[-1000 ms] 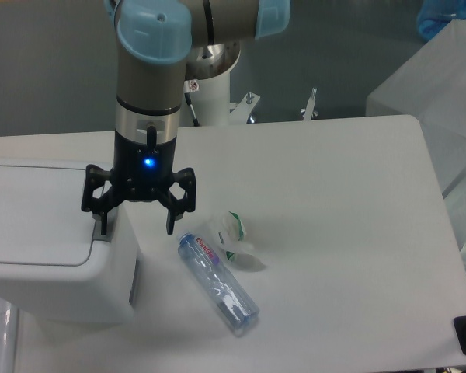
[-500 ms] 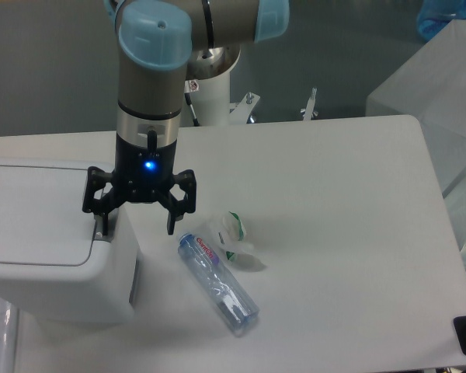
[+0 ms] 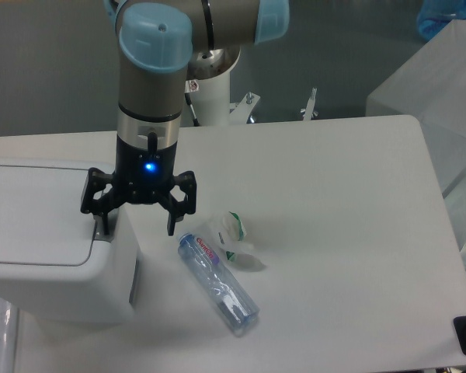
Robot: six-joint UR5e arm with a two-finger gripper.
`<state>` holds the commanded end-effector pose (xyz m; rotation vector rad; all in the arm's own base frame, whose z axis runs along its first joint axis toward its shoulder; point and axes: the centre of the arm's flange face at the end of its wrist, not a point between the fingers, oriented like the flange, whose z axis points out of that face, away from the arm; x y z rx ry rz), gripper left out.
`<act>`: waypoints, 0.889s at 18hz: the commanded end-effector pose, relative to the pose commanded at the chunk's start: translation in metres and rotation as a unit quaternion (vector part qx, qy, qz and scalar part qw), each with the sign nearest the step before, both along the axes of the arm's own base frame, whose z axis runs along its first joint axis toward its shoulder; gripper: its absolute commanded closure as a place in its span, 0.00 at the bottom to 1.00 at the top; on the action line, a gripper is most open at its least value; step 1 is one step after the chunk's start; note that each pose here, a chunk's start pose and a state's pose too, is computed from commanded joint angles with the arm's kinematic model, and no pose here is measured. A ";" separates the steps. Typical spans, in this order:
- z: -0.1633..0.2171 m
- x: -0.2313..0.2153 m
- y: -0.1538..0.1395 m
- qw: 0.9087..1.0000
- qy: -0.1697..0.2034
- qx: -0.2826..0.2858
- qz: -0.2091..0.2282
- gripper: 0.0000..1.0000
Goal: Open the trash can
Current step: 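Hold the gripper beside the can as the lid swings open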
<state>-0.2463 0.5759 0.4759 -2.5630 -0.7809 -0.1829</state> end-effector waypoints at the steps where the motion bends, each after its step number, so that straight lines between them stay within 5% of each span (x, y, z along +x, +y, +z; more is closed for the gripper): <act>1: 0.000 -0.001 0.000 1.000 0.000 0.000 0.001 0.00; 8: -0.003 0.001 -0.002 1.000 -0.001 -0.002 0.000 0.00; 16: 0.057 -0.045 -0.030 0.998 0.029 0.044 0.042 0.00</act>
